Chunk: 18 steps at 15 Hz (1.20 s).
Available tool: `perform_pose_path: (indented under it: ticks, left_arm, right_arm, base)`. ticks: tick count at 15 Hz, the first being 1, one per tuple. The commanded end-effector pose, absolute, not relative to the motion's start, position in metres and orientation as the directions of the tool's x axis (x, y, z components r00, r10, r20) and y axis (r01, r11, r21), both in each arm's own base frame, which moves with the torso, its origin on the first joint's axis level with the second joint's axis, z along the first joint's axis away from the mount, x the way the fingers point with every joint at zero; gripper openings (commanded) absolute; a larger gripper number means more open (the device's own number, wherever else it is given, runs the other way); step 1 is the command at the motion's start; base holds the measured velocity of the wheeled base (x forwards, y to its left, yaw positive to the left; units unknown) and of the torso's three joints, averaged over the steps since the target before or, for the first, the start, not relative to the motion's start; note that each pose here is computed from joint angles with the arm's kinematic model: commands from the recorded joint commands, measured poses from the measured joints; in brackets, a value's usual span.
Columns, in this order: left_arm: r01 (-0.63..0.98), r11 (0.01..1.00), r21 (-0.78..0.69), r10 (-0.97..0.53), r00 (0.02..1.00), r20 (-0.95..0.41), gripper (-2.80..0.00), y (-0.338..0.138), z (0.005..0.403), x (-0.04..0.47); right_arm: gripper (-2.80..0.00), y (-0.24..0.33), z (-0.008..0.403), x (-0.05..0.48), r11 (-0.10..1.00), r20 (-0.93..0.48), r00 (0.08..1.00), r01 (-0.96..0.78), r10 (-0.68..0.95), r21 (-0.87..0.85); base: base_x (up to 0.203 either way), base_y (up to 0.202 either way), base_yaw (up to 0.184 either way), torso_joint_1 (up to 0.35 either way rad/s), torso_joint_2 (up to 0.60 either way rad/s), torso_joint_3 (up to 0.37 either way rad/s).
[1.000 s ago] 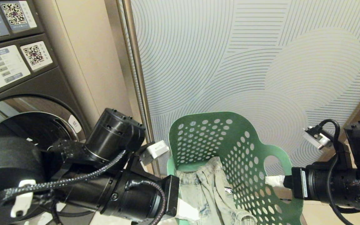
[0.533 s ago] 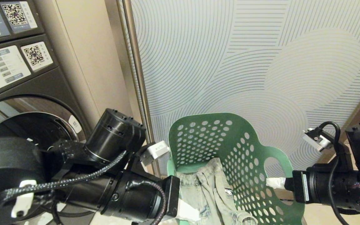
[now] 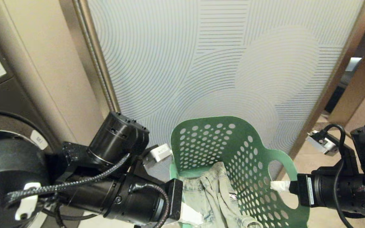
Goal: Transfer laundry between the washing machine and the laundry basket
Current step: Pick up the clothes basket and put it beside the washing machine
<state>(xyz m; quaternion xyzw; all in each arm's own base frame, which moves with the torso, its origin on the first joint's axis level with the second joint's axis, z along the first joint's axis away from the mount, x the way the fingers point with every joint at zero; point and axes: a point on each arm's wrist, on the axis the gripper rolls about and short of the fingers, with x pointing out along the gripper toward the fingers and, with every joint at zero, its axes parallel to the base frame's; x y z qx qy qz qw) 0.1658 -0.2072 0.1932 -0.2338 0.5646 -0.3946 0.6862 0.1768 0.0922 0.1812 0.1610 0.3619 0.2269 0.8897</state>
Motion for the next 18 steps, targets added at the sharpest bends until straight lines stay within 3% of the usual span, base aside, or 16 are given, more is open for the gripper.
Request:
perform_pose_path:
  ticks: [1,7,18]
  left_arm:
    - [0.269,0.583,-0.766,-0.802,0.045,-0.595,-2.80,-0.2086,0.1908,0.1669]
    - [0.269,0.586,-0.764,-0.801,0.045,-0.598,-2.80,-0.2099,0.1894,0.1681]
    - [0.269,0.586,-0.764,-0.801,0.048,-0.597,-2.80,-0.2101,0.1898,0.1688]
  right_arm:
    - [-2.80,0.0926,0.1797,0.1774,0.845,-0.576,0.631,-0.284,0.520,0.452]
    - [-2.80,0.0937,0.1785,0.1796,0.845,-0.574,0.632,-0.288,0.521,0.451]
    - [-2.80,0.0919,0.1754,0.1808,0.856,-0.583,0.632,-0.308,0.511,0.416]
  base:
    - [0.001,0.005,-0.175,0.006,0.00,0.002]
    - [-0.001,0.008,-0.153,0.002,0.00,0.002]
    - [0.000,0.000,0.000,0.000,0.00,0.000]
